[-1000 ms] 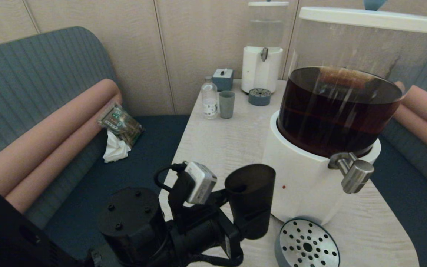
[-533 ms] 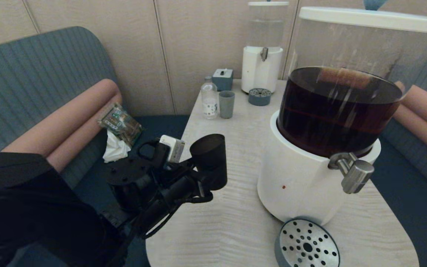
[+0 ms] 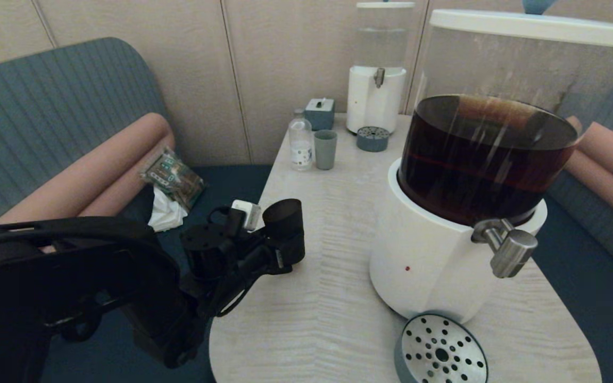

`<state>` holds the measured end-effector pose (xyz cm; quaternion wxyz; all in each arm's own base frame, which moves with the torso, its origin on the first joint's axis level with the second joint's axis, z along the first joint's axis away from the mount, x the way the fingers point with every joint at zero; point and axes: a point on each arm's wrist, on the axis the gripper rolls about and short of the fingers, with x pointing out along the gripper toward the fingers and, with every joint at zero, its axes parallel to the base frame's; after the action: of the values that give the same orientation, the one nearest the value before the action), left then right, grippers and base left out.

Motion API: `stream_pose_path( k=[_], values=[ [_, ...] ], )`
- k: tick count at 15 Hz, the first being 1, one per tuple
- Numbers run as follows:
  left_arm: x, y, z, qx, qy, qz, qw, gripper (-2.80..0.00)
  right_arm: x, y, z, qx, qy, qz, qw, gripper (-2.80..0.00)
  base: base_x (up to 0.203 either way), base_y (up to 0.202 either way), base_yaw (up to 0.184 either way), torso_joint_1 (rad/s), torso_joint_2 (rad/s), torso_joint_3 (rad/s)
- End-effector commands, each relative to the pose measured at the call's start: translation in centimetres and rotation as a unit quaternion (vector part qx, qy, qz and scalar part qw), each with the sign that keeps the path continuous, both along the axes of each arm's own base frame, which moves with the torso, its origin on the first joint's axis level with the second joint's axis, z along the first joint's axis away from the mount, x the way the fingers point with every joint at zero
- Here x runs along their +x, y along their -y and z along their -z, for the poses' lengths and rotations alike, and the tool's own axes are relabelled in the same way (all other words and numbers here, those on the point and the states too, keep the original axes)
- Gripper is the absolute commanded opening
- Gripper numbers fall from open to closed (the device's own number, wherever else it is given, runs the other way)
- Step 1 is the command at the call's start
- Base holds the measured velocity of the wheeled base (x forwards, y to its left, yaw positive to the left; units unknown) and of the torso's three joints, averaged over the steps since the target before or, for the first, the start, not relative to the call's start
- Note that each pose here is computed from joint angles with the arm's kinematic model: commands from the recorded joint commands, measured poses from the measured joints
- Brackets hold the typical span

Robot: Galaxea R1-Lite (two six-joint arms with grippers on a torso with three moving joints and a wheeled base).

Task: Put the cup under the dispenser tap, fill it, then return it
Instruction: Place the cup next to the water dispenser

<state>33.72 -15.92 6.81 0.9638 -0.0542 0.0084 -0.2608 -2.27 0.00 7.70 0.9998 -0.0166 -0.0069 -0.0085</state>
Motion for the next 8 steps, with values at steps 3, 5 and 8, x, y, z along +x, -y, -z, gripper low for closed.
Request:
stream_pose_path(
  k=[3, 5, 8],
  values=[
    [1.30, -0.53, 1.65, 0.008, -0.007, -0.011, 0.9999, -2.80, 0.03, 0.00, 0.08, 0.000, -0.002, 0.000, 1.000, -2.80, 0.000, 0.000, 0.000, 0.000, 0.00, 0.000],
    [1.62, -0.60, 1.58, 0.006, -0.003, -0.013, 0.9999, -2.80, 0.03, 0.00, 0.08, 0.000, -0.002, 0.000, 1.000, -2.80, 0.000, 0.000, 0.000, 0.000, 0.00, 0.000],
    [1.73, -0.49, 1.81, 0.007, -0.004, -0.013, 0.9999, -2.80, 0.03, 0.00, 0.08, 0.000, -0.002, 0.000, 1.000, -2.80, 0.000, 0.000, 0.000, 0.000, 0.00, 0.000]
  ],
)
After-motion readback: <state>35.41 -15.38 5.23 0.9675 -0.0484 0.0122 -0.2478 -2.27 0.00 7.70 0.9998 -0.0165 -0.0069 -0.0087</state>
